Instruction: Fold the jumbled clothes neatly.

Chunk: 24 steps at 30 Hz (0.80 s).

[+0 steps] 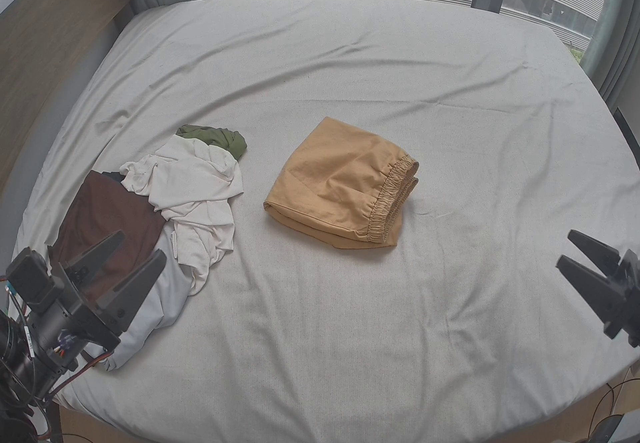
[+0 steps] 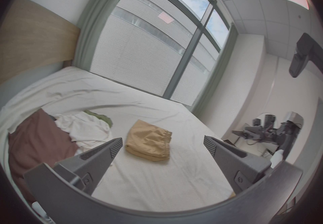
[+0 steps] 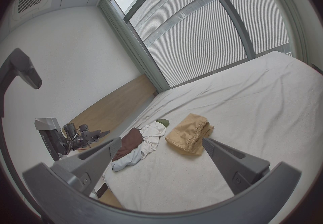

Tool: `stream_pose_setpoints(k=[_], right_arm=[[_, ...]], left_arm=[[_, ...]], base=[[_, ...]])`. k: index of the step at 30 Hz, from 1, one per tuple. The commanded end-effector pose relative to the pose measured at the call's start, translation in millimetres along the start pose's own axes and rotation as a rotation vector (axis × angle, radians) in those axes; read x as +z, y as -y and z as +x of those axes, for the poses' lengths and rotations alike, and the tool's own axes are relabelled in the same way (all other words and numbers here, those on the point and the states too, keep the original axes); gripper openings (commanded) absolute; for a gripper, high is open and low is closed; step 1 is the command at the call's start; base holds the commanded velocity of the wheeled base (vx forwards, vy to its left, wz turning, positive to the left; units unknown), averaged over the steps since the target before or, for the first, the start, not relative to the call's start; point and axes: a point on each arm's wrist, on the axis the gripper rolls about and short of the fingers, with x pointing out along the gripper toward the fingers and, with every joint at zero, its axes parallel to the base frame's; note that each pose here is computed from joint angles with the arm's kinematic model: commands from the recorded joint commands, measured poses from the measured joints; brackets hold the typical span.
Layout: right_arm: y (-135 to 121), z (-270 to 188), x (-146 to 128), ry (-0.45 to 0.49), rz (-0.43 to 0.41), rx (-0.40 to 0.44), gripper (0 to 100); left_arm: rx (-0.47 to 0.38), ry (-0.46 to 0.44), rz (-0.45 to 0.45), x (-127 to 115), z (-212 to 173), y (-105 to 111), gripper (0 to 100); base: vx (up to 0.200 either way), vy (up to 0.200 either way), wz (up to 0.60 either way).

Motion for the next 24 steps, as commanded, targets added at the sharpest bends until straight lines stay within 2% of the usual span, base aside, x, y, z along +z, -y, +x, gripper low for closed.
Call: stream_pose_setpoints(k=[1,7,14,20,24], right_arm=[[-10,-63,4,0.147,-0.051,-0.083,100],[-15,-88,-6,0.192,-0.072,-0.167,100],[-17,-110,-42,0.223,-0.093,-0.257,100],[-8,-115,-75,0.188,-0.070,-0.302,100],[-4,-115,-82,0.146,-0.024,-0.423,100]], left_arm=[[0.132,0.011,0.025,3,-33,-4,100],[0.204,-0.013,0.030,0,-56,-7,100],[0.282,0.022,0.049,-2,-86,-6,100],[0.332,0.033,0.085,-11,-112,-2,100],[0.354,0.028,0.122,-22,-127,2,100]], base=[[0.000,0.000,0.00],[0.000,0.000,0.00],[0.000,0.000,0.00],[0.000,0.000,0.00],[0.000,0.000,0.00]])
